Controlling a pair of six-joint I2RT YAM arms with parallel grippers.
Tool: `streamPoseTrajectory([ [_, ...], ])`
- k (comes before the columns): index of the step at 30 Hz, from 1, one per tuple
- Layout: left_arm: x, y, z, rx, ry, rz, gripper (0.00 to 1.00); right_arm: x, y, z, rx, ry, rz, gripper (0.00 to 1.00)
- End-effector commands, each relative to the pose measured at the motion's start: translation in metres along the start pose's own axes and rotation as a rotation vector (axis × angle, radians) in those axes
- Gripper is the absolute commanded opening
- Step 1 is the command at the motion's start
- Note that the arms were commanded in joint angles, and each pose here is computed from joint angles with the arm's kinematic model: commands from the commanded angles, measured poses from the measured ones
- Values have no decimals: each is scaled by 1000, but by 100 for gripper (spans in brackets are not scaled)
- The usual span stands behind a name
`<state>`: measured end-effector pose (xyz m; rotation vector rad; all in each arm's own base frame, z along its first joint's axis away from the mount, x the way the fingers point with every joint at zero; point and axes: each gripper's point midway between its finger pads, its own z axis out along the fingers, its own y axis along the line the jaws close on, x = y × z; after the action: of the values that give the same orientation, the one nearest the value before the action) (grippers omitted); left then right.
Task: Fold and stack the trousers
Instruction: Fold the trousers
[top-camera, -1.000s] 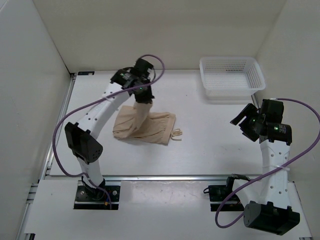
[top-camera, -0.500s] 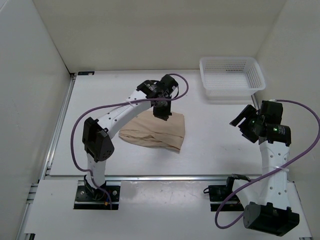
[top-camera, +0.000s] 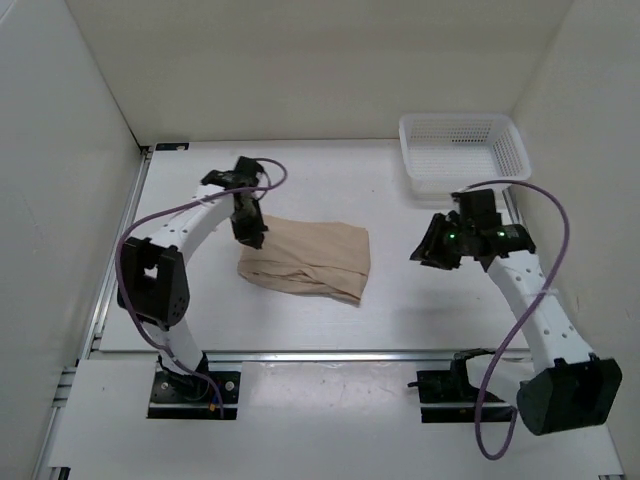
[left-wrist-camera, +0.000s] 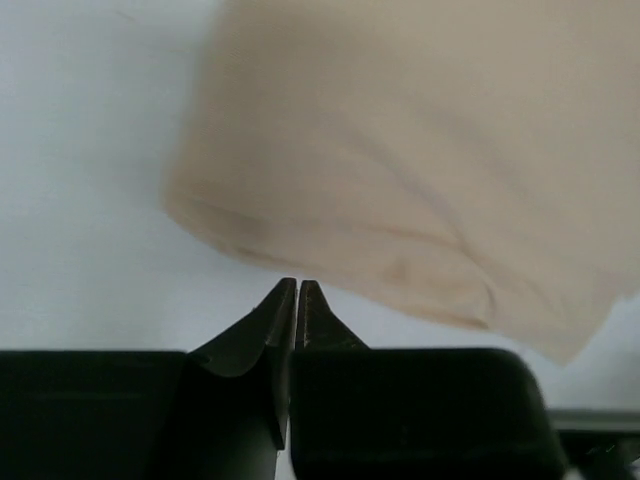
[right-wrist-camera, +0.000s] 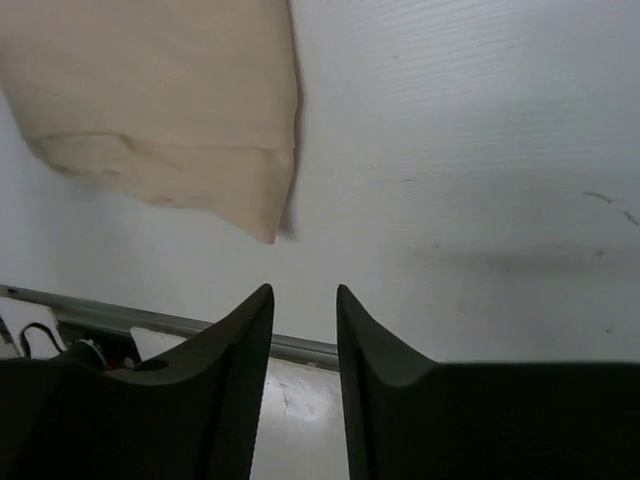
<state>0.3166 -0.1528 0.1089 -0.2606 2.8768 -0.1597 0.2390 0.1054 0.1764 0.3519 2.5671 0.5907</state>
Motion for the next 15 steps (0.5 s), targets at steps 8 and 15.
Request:
streamPoseTrajectory([
  [8,-40,47,50,70,0,-142,10,50,143,111,-91,232,-354,30],
  [15,3,61,97,53,157,-160,10,125,111,195,32,465,-386,29],
])
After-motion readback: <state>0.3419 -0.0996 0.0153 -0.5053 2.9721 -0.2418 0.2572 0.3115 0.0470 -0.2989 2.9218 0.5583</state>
